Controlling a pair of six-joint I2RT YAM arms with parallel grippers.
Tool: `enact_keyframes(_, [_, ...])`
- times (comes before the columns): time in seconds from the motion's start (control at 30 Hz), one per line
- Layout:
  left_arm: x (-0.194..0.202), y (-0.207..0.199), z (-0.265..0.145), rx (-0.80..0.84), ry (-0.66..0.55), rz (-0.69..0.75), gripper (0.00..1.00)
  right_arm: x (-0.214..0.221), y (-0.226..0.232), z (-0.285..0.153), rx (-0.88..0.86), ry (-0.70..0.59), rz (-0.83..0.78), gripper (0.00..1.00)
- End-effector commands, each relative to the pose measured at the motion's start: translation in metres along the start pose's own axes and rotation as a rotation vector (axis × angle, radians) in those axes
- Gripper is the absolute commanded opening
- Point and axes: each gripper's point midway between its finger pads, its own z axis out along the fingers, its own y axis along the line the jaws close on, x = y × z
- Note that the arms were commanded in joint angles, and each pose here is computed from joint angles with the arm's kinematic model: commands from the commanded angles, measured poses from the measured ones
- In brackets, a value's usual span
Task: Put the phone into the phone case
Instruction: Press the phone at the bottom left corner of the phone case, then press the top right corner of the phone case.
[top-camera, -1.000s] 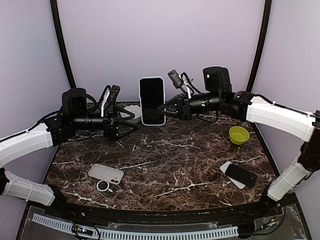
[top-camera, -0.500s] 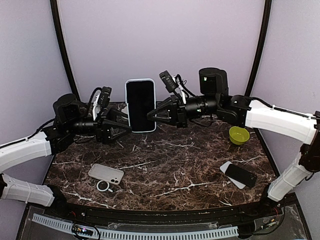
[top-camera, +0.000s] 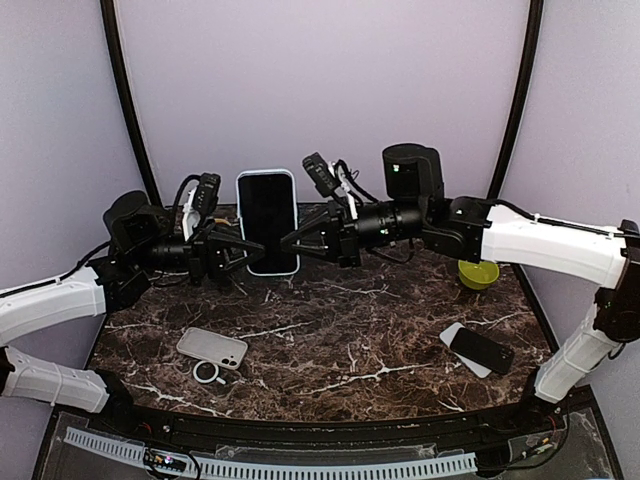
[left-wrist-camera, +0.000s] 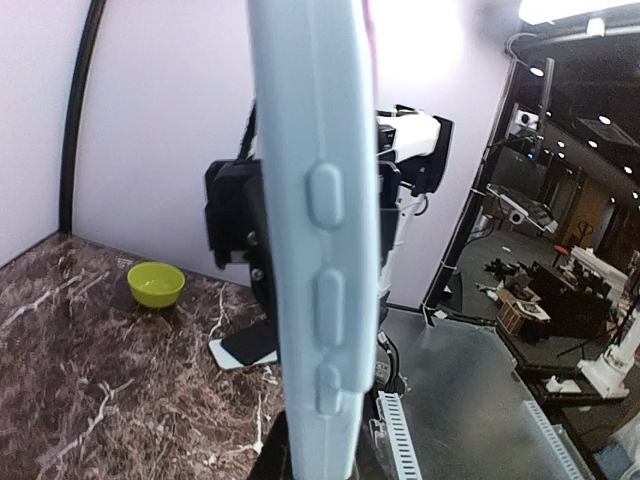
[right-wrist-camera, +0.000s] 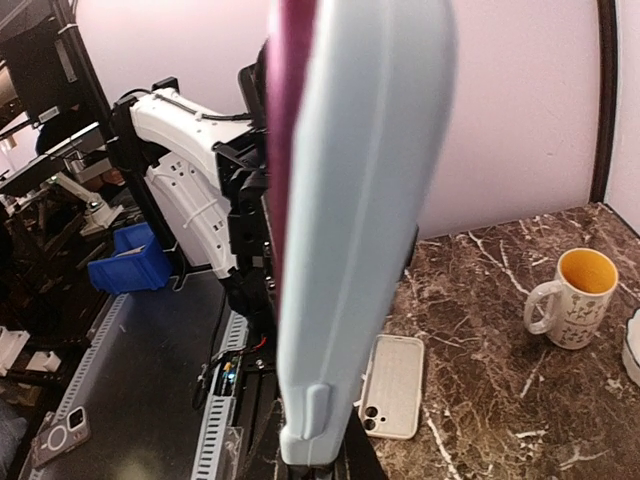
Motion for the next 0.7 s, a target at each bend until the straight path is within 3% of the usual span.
enact_keyframes(0.0, [-0.008, -0.009, -0.001, 0.012, -0.026, 0.041, 0.00, -0.035, 0.012, 0.001, -0.015, -0.091, -0.106, 0.00])
enact_keyframes(0.07, [-0.006, -0.007, 0.000, -0.006, -0.021, 0.050, 0.00, -0.034, 0.011, 0.000, -0.011, -0.087, -0.109, 0.02])
enact_keyframes(0.13, [-0.004, -0.005, 0.001, -0.020, -0.010, 0.062, 0.00, -0.036, 0.010, -0.002, 0.006, -0.095, -0.114, 0.34])
enact_keyframes(0.2, [-0.002, -0.006, 0.001, -0.023, -0.005, 0.076, 0.00, -0.040, 0.010, -0.005, 0.024, -0.111, -0.129, 0.58])
enact_keyframes(0.27, [-0.001, -0.008, 0.001, -0.024, -0.006, 0.093, 0.00, -0.049, 0.005, -0.009, 0.068, -0.138, -0.141, 0.68])
enact_keyframes(0.37, [-0.001, -0.009, 0.000, -0.032, -0.013, 0.125, 0.00, -0.063, -0.001, -0.012, 0.095, -0.175, -0.136, 0.67])
enact_keyframes(0.53, [0.002, -0.009, 0.001, -0.035, -0.004, 0.135, 0.00, -0.071, -0.002, -0.011, 0.058, -0.226, -0.099, 0.49])
enact_keyframes(0.67, [0.003, -0.011, 0.002, -0.033, 0.004, 0.142, 0.00, -0.079, 0.003, -0.010, 0.010, -0.236, -0.078, 0.43])
